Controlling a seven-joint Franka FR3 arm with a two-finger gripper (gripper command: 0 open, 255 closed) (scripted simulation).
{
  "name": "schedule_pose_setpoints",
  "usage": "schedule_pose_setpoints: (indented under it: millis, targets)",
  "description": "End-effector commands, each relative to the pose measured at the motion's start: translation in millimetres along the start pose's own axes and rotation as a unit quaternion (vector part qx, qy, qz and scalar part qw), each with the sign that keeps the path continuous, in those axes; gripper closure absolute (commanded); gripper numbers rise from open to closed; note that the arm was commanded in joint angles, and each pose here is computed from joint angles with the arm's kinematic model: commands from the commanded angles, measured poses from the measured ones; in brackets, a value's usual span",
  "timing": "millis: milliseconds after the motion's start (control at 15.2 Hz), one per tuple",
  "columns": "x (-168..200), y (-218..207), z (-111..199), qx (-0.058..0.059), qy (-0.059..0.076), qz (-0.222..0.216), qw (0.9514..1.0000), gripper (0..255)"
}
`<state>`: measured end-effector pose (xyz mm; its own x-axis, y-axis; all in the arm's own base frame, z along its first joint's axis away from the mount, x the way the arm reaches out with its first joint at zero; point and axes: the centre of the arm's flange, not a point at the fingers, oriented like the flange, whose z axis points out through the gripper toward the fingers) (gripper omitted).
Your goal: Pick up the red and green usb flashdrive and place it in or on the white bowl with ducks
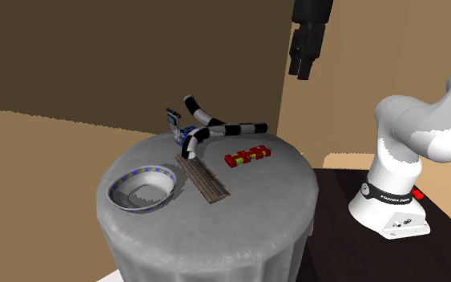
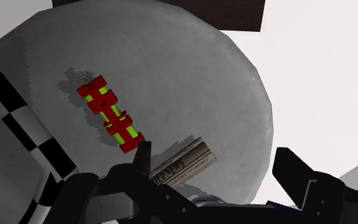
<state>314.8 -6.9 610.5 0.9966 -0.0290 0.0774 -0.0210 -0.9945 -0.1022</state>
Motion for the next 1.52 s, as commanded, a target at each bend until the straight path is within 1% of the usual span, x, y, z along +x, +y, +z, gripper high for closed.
schedule_pose_setpoints:
  millis: [0,132,330,528,726,1056,1254,1452]
  targets:
    - [0,0,0,0.000,0.000,0.000,1.0000,0]
    - [5,12,22,-0.004,-0.004,-0.025,0.9997,0]
    - [14,30,56,-0.011,-0.011,-0.062,0.9980,0]
    - [23,47,89,-0.017,-0.017,-0.099,0.9948,0]
    - [33,65,123,-0.024,-0.023,-0.136,0.9902,0]
    - [52,93,178,-0.034,-0.033,-0.197,0.9793,0]
    - [64,109,211,-0.041,-0.040,-0.233,0.9708,0]
    - [77,125,244,-0.047,-0.046,-0.269,0.9609,0]
